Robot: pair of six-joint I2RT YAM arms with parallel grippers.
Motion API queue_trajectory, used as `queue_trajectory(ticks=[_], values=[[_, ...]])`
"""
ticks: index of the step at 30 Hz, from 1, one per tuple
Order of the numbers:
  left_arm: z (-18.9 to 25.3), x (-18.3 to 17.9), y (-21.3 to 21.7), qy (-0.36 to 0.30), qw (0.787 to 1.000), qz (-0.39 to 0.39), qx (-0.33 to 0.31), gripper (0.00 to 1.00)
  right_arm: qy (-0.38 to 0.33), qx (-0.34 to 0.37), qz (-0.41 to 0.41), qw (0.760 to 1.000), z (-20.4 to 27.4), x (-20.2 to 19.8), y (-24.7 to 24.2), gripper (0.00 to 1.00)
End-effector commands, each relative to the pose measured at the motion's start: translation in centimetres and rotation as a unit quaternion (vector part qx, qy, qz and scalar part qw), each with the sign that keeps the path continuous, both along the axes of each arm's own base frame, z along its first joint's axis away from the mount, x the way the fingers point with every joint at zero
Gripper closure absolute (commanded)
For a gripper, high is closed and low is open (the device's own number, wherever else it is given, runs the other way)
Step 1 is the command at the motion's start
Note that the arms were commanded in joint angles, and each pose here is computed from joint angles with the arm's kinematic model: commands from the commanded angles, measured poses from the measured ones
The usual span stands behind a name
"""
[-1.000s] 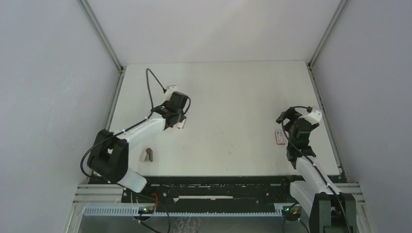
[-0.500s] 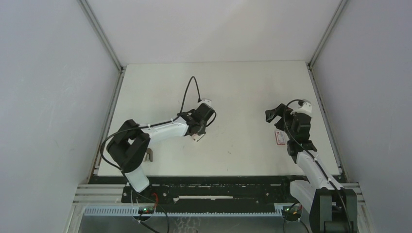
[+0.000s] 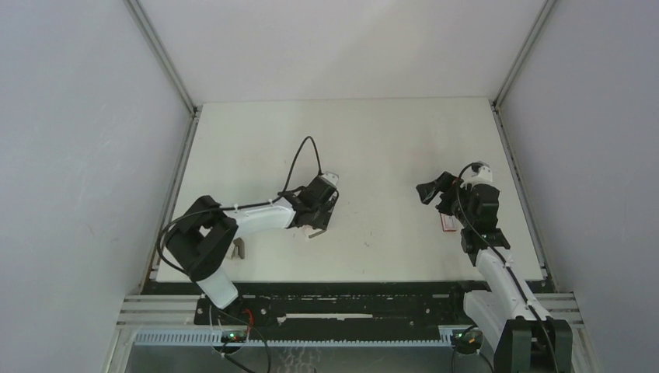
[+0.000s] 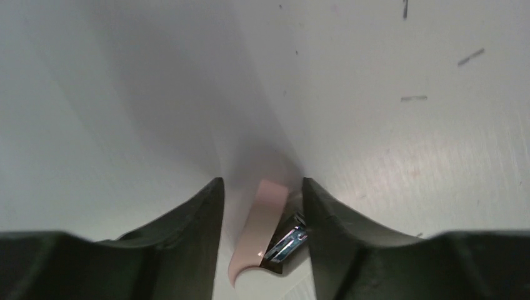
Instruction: Load the staples into the stapler
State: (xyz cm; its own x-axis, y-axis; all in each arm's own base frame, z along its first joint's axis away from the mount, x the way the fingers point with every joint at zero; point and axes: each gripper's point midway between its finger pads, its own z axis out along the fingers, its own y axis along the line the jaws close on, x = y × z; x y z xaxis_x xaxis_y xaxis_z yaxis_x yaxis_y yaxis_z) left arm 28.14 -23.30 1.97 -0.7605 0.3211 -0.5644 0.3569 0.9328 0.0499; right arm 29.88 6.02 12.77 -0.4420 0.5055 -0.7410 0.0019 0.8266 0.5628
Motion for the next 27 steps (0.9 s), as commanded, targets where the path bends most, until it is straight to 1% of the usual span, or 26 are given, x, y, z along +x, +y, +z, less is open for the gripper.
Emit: queue_trajectory(ticks=[1, 3, 4, 8, 12, 20, 24, 27], values=[[1.5, -1.3, -0.8, -0.009, 0.998, -0.037, -0.049, 0.40, -0.026, -0.005, 0.015, 1.000, 2.0, 0.4, 0.3, 0.05], [1.7, -2.1, -0.8, -0.010, 0.997, -0.044, -0.065, 0.32, -0.026, -0.006, 0.017, 1.000, 1.9, 0.4, 0.3, 0.05], [1.9, -2.4, -0.7, -0.012, 0.996, -0.047, -0.073, 0.30, -0.026, -0.006, 0.019, 0.999, 1.9, 0.4, 0.3, 0.05], [2.5, -3.2, -0.6, -0.014, 0.994, -0.053, -0.092, 0.27, -0.024, -0.010, 0.023, 0.999, 1.7, 0.4, 0.4, 0.05], [3.3, -3.8, -0.8, -0.033, 0.989, -0.071, -0.123, 0.25, -0.023, -0.012, 0.030, 0.999, 1.6, 0.4, 0.6, 0.05], [3.3, -4.1, 0.1, -0.060, 0.987, -0.100, -0.108, 0.21, -0.026, -0.016, 0.042, 0.999, 1.6, 0.3, 0.9, 0.05], [3.1, -3.7, 1.2, -0.068, 0.990, -0.089, -0.082, 0.21, -0.025, -0.018, 0.044, 0.999, 1.6, 0.2, 0.9, 0.05], [3.0, -4.1, 1.1, -0.064, 0.989, -0.098, -0.087, 0.21, -0.025, -0.020, 0.042, 0.999, 1.5, 0.2, 0.8, 0.05]])
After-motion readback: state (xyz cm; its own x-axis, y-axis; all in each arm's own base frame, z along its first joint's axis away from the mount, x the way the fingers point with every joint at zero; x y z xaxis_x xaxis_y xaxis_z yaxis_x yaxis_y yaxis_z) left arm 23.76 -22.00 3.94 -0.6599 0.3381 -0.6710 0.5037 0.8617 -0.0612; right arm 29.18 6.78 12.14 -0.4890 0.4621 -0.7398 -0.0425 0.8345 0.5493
